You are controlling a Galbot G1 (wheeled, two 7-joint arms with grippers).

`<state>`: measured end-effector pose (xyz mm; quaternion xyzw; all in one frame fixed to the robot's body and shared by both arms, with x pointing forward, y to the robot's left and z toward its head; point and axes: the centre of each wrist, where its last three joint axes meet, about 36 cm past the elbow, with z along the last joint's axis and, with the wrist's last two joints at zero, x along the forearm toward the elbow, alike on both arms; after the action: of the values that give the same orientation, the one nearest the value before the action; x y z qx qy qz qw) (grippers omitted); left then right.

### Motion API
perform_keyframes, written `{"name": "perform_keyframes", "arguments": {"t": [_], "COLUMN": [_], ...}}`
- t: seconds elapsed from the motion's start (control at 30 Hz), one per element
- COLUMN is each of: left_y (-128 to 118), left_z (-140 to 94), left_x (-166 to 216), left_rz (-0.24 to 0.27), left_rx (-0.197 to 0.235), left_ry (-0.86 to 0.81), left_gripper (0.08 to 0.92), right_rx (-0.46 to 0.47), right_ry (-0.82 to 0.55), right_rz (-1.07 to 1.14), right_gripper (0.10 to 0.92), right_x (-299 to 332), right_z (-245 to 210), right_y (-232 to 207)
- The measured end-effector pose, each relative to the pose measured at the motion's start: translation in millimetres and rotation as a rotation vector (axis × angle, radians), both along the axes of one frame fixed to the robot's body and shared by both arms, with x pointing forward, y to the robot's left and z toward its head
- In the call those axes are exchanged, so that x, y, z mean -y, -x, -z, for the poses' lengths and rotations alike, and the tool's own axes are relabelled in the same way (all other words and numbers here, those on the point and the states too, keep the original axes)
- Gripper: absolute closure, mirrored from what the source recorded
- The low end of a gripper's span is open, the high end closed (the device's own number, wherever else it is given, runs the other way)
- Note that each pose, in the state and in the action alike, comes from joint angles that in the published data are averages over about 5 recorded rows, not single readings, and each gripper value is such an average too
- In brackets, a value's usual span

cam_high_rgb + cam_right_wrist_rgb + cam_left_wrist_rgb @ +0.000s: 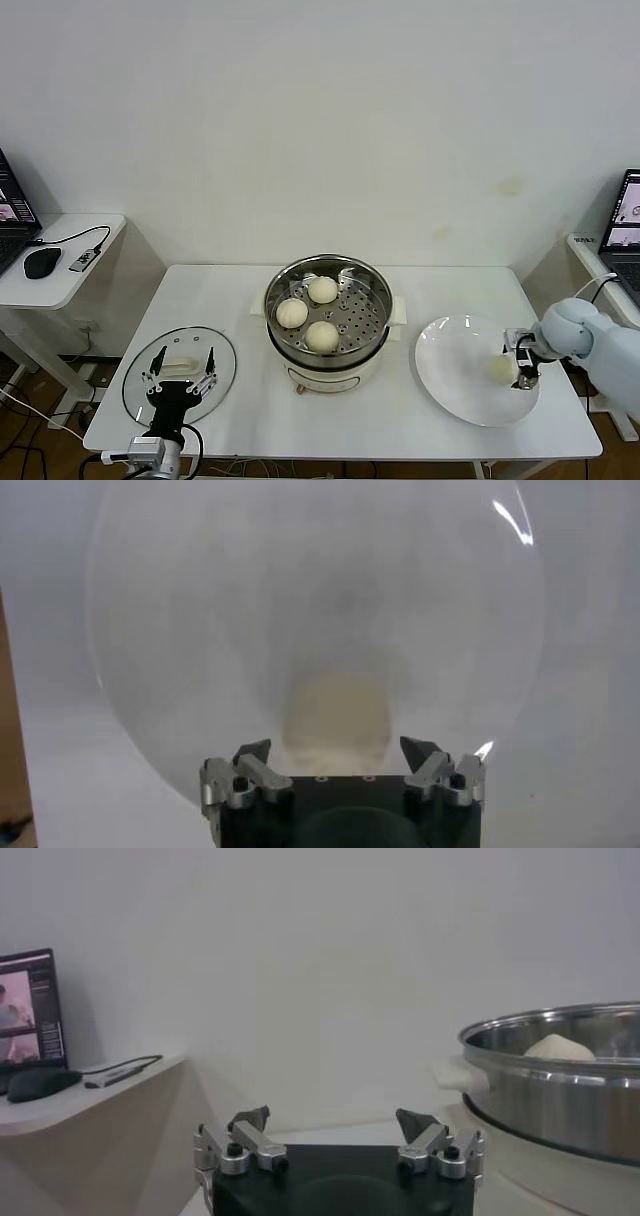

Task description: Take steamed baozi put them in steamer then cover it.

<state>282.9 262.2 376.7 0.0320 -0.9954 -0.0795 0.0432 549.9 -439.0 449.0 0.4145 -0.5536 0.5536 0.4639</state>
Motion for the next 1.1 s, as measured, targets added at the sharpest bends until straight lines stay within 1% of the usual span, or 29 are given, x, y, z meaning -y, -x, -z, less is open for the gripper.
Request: {"name": "perform_keyframes", "arguments": {"t": [0.13,0.37,0.57,0.7,0.83,1.1], "left_y": [-0.2,-0.2,-1.3,-2.0,-3.0,-5.1], "left_z": [0.2,0.1,-0.7,-1.6,-2.8,-2.3], "left_x": [1.3,2.2,1.8,1.9,2.7,6.8], "left_rz": [0.001,0.002,0.004,0.006,0.009,0.021], "left_rx": [0.000,0.002,0.005,0.008,0.010,0.010], "left_ry": [0.001,0.003,0.000,0.000,0.001,0.007], "left_gripper": [0.177,0.177,0.177,0.177,0.177,0.177], "right_rx": [0.006,0.011,0.023,0.044,0.082,0.155], "right_ry": [-0.004,-0.010,-0.015,-0.029,-0.061,-0.151], "right_rz": [0.001,-0.001,-0.001,-0.004,-0.018,-0.073], "right_gripper": [0.362,0.420,0.454,0.461,0.458,0.449], "right_x": [-1.9,-3.3,-4.7,-9.4,-24.6,-82.9], "right_z": [0.8,-4.9,-24.8,-50.4,-86.7,-168.0], "right_y": [-2.0,-4.7,-9.3,-15.8,-26.1,-44.9]}}
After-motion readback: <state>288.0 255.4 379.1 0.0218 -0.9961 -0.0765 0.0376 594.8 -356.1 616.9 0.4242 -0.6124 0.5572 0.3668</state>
